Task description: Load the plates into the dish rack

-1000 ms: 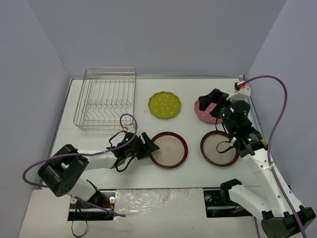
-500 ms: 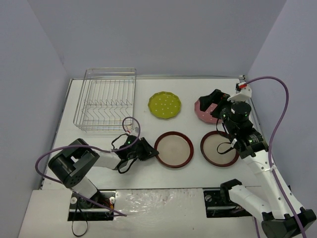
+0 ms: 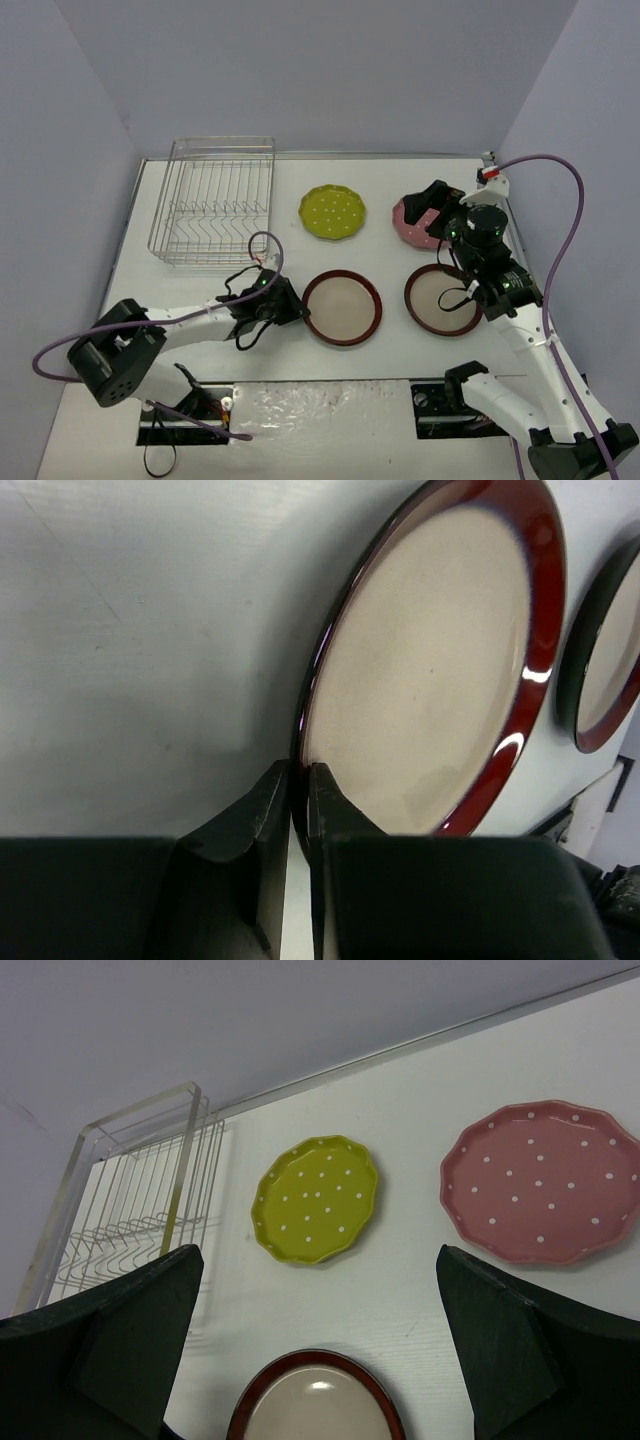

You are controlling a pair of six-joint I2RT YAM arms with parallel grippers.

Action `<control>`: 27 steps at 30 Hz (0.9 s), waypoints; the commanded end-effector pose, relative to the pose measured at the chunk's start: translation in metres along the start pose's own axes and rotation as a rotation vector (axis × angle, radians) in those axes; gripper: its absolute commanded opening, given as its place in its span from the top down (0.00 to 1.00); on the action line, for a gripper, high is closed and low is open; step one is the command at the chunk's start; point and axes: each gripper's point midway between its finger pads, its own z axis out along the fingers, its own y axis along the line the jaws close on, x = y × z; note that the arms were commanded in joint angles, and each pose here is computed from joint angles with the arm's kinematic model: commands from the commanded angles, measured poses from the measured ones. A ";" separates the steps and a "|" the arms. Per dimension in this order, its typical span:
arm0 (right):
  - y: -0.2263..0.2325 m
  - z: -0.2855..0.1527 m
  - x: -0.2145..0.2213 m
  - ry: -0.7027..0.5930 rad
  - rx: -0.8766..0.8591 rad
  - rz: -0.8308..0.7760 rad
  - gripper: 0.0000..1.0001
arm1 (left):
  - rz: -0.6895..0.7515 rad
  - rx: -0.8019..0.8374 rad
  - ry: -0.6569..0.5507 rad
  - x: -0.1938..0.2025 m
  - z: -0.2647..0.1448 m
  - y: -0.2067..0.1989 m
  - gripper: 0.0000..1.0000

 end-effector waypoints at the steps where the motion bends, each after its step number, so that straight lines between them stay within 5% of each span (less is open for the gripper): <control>1: 0.009 -0.002 -0.018 -0.070 -0.022 0.011 0.00 | 0.235 -0.030 -0.115 -0.038 -0.044 -0.036 1.00; 27: 0.015 -0.005 -0.026 -0.085 -0.033 0.013 0.00 | 0.552 -0.014 -0.408 -0.146 -0.160 -0.162 1.00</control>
